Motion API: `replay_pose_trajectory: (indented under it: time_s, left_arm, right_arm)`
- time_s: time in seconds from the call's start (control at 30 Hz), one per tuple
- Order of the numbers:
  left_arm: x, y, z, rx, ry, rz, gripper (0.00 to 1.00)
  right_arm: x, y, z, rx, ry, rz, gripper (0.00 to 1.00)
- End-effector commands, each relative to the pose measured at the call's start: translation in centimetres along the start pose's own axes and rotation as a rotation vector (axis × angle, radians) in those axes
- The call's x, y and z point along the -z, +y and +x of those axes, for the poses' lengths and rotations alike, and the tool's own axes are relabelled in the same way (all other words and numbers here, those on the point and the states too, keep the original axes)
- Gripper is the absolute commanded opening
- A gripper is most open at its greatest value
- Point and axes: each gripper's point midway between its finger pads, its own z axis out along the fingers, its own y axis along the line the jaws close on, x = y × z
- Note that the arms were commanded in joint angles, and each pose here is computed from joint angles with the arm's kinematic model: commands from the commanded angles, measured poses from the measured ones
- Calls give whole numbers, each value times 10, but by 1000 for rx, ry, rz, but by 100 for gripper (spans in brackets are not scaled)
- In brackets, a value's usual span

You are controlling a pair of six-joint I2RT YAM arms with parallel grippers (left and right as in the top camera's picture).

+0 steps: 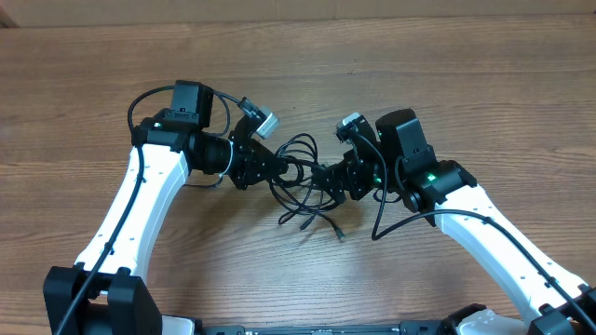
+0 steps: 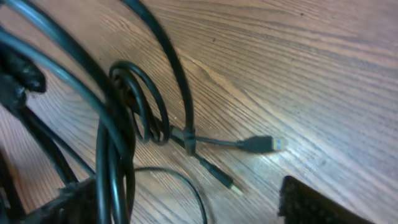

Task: Untangle cables

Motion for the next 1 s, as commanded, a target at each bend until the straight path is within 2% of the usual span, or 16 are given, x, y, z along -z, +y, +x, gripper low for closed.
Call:
replay_pose_trajectory:
  time_s: [0.0,0.17,0.23,0.3,0.43,0.57,0.67,0.87,0.97]
  left_arm:
    - [7,-16,-17,-87,-63,60,4]
    - [7,-16,-17,-85,-63,59,4]
    - [8,-16,-17,-80,-65,56,4]
    - [8,-15,-18,-76,-67,53,4]
    - [8,-13,-20,-76,-74,45,4]
    - [8,3,-23,22,-68,-34,4]
    - [11,29,-22,177,-57,-179,4]
    - [46,105,6,711,-118,-689,4]
    - [61,118,19,901,-176,-826,4]
  right_arm:
    - [2,-1,-7,6,-15,8,72]
    - [2,-1,-7,6,-15,8,26]
    - [2,-1,-7,6,-15,8,12]
    - [2,-1,-7,6,-15,8,4]
    - [2,-1,-7,5,-14,7,4]
    - [2,0,-7,5,-14,0,4]
    - [2,0,-6,4,-12,0,4]
    - [2,0,-6,3,-10,0,4]
    - [2,0,-5,2,-8,0,4]
